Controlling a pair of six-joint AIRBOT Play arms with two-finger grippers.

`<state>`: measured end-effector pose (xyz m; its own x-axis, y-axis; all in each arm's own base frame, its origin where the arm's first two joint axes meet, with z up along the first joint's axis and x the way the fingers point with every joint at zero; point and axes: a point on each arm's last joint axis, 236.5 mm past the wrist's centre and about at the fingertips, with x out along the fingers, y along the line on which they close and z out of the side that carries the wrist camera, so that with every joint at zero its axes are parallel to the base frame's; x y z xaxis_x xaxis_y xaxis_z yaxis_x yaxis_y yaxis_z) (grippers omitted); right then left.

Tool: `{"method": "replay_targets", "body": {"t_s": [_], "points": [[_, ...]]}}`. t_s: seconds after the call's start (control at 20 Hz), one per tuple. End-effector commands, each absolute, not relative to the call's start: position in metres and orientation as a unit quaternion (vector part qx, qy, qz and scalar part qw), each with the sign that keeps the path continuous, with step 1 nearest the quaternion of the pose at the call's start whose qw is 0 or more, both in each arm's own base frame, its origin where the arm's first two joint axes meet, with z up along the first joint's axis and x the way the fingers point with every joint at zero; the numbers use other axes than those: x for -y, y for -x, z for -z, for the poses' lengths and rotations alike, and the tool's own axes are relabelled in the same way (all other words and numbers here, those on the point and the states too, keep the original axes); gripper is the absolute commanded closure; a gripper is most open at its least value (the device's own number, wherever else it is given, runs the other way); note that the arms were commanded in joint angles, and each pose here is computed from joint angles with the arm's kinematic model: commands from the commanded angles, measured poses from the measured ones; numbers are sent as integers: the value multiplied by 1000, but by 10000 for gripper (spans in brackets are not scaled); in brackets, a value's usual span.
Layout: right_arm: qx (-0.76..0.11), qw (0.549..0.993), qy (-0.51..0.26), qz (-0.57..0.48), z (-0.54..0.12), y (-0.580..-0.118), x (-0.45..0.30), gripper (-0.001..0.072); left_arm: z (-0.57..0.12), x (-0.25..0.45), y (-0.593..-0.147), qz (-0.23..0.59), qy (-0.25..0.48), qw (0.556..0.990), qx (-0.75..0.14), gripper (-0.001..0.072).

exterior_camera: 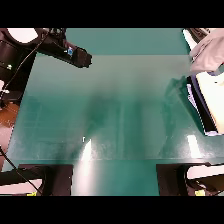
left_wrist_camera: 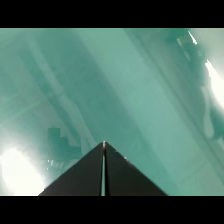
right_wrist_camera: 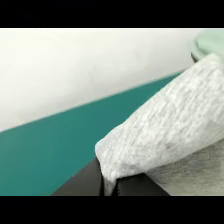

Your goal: Fold the shirts.

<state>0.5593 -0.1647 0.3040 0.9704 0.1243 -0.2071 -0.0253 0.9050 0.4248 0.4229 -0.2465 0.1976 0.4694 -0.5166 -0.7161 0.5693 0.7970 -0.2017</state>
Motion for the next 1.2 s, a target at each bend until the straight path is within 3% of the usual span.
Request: {"method": "replay_targets", "body": {"t_s": [0.0,0.55,0.9,0.95,1.05,1.15], "points": [[-86,978,-189,-36,-344,-541,165,698,-196,246,-422,317,-33,855,-409,686],[-189,967,-149,88,-289,-426,224,697,-189,244,-413,320,-40,843,-430,686],[-336,920,-155,127,-195,-336,221,690,-188,244,-412,320,-41,842,-433,686],[-358,910,-151,144,-181,-320,222,650,-188,244,-412,320,-41,842,-433,686],[-391,887,-150,196,-153,-287,234,300,-188,244,-412,320,-41,842,-433,686],[-409,868,-152,238,-136,-257,244,265,-188,244,-412,320,-41,842,-433,686]]}}
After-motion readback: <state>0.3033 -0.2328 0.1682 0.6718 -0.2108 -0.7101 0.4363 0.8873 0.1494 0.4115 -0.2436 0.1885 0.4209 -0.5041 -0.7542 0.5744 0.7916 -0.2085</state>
